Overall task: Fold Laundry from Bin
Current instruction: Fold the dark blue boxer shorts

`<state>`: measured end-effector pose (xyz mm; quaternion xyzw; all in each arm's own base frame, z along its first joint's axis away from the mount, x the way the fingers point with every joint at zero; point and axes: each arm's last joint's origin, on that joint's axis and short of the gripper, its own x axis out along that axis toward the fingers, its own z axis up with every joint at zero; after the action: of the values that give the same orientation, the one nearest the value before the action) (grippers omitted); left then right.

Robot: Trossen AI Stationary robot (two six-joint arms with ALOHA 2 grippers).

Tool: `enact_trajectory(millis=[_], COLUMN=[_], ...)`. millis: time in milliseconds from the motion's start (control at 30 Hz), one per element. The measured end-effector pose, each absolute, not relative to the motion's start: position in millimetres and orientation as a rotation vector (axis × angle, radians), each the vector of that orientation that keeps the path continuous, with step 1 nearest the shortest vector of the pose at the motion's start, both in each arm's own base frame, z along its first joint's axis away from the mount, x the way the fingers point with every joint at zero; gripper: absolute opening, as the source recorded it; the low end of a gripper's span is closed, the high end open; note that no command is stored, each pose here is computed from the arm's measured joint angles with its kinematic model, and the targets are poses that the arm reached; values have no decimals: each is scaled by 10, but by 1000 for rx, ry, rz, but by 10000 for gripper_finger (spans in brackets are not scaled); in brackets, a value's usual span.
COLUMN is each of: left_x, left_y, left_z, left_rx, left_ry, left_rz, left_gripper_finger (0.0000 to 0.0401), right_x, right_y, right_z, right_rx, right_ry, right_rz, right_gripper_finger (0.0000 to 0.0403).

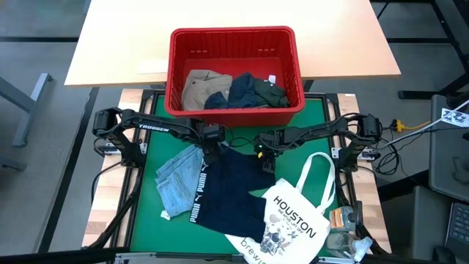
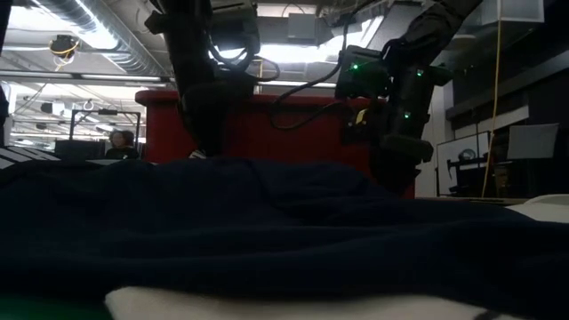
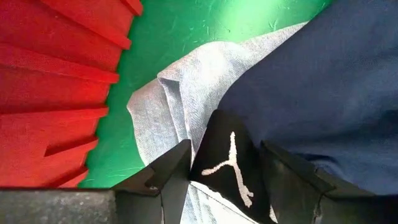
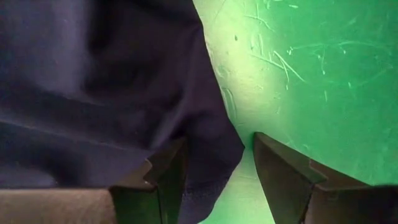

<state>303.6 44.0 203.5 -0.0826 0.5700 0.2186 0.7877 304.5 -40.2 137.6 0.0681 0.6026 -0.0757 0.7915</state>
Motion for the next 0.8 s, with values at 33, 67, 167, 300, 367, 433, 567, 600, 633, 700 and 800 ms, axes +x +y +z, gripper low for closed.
enact_trajectory(millis=[33,67,167,300,367,433,567,600,633,700,800], left_x=[3036,3036,3037,3038,3039,3042,3048,3050,3051,3053,3054], left_y=[440,440,440,432,420,401,348,335,323,305,291], left_z=[2035,2035,2035,2035,2035,2035,2035,2035,2035,2035,2035], left_rx=[-178,-178,-178,-191,-197,-194,-186,-184,-182,-178,-175], left_ry=[1228,1228,1228,1224,1222,1223,1222,1223,1223,1223,1223], left_rz=[471,471,471,480,482,478,465,462,458,453,449], left_gripper_finger=[183,183,183,183,183,183,164,154,143,116,73], right_x=[3045,3045,3044,3041,3038,3037,3033,3034,3033,3034,3035], right_y=[-400,-398,-396,-395,-396,-395,-393,-392,-391,-390,-390], right_z=[1376,1376,1375,1371,1370,1370,1368,1368,1368,1368,1371], right_rx=[151,161,188,203,212,212,220,222,224,226,230], right_ry=[1297,1297,1297,1298,1300,1301,1305,1305,1306,1305,1307], right_rz=[-158,-155,-165,-178,-186,-185,-176,-174,-170,-169,-170], right_gripper_finger=[186,186,186,169,147,117,45,26,14,10,24])
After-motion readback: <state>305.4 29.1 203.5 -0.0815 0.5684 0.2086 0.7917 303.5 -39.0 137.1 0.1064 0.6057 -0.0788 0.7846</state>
